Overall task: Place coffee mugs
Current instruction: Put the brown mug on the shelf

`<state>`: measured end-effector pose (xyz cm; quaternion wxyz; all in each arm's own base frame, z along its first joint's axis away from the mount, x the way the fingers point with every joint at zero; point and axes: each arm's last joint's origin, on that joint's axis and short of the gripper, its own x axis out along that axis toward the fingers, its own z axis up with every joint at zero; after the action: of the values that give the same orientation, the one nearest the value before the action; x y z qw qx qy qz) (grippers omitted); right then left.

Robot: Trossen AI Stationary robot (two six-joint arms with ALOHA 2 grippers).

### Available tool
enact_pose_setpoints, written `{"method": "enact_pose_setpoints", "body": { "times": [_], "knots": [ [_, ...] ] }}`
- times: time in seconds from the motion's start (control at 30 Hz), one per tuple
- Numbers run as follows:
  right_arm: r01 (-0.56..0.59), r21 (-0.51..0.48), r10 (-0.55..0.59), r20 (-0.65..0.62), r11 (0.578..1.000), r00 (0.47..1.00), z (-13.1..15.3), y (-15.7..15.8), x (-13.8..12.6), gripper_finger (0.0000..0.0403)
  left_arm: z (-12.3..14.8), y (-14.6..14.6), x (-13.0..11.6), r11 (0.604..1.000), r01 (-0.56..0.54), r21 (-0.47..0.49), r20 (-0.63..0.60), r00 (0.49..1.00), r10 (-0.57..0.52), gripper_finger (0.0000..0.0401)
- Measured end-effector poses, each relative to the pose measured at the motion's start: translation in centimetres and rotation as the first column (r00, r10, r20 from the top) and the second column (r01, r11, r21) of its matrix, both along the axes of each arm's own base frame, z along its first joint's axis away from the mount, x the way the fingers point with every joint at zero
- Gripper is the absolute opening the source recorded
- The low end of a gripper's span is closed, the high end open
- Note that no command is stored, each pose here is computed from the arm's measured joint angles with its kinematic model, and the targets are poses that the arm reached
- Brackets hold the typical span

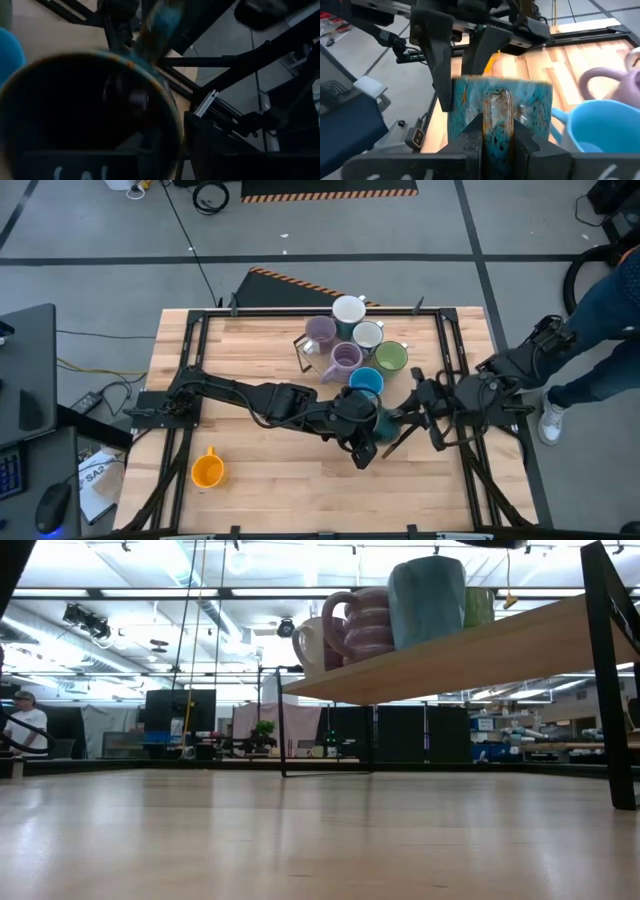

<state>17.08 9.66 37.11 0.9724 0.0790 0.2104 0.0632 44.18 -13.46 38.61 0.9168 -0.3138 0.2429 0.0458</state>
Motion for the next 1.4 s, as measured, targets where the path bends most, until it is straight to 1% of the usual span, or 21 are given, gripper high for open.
{"method": "enact_pose_setpoints", "body": {
  "times": [0.17, 0.27, 0.4, 0.5, 0.6, 0.73, 0.8, 0.93, 1.1, 1.23, 1.4],
  "knots": [
    [-0.010, -0.030, 0.011, 0.024, 0.999, 1.000, 0.7, -1.1, -1.7, 0.0053, 0.1, 0.0, 0.0, 0.999, 0.012, 0.032, 0.015, 1.000, -0.013, 0.0102],
    [-0.010, -0.036, 0.011, 0.038, 0.999, 0.999, 0.8, -1.4, -2.2, 0.0053, 0.3, 0.1, 0.2, 0.997, 0.030, 0.071, 0.040, 0.999, -0.033, 0.0106],
    [0.008, -0.020, -0.006, 0.061, 1.000, 0.998, 0.0, -2.0, -3.0, 0.0054, 1.2, 0.3, 0.0, 0.992, 0.050, 0.116, 0.084, 0.995, -0.060, 0.0106],
    [0.024, -0.014, -0.023, 0.081, 1.000, 0.996, -0.9, -2.6, -3.9, 0.0053, 2.6, 0.5, -0.9, 0.989, 0.054, 0.135, 0.126, 0.989, -0.071, 0.0106],
    [0.046, 0.009, -0.047, 0.144, 0.999, 0.988, -1.0, -3.5, -5.1, 0.0053, 3.6, 0.8, -1.5, 0.983, 0.038, 0.181, 0.150, 0.986, -0.066, 0.0106],
    [0.027, 0.008, -0.028, 0.226, 1.000, 0.974, -1.3, -4.1, -6.1, 0.0053, 4.1, 1.4, -1.5, 0.970, 0.011, 0.243, 0.185, 0.981, -0.058, 0.0107],
    [0.014, 0.007, -0.015, 0.247, 1.000, 0.969, -1.5, -4.3, -6.4, 0.0053, 4.5, 1.7, -1.5, 0.965, 0.002, 0.261, 0.212, 0.976, -0.059, 0.0107],
    [0.005, 0.028, -0.012, 0.273, 1.000, 0.962, -1.5, -4.7, -7.2, 0.0053, 4.5, 2.8, -1.2, 0.962, -0.015, 0.272, 0.208, 0.977, -0.043, 0.0107],
    [-0.004, 0.034, -0.007, 0.303, 0.999, 0.953, -1.3, -5.2, -8.0, 0.0054, 4.7, 4.6, -0.7, 0.944, -0.044, 0.328, 0.224, 0.974, -0.033, 0.0107],
    [-0.006, 0.025, -0.003, 0.329, 1.000, 0.944, -1.1, -5.6, -8.6, 0.0054, 5.5, 5.5, -0.6, 0.937, -0.015, 0.349, 0.251, 0.965, -0.078, 0.0107],
    [0.014, 0.010, -0.016, 0.373, 1.000, 0.928, -0.9, -6.3, -9.5, 0.0054, 5.5, 6.3, -0.4, 0.930, -0.025, 0.368, 0.259, 0.963, -0.077, 0.0107]
  ]
}}
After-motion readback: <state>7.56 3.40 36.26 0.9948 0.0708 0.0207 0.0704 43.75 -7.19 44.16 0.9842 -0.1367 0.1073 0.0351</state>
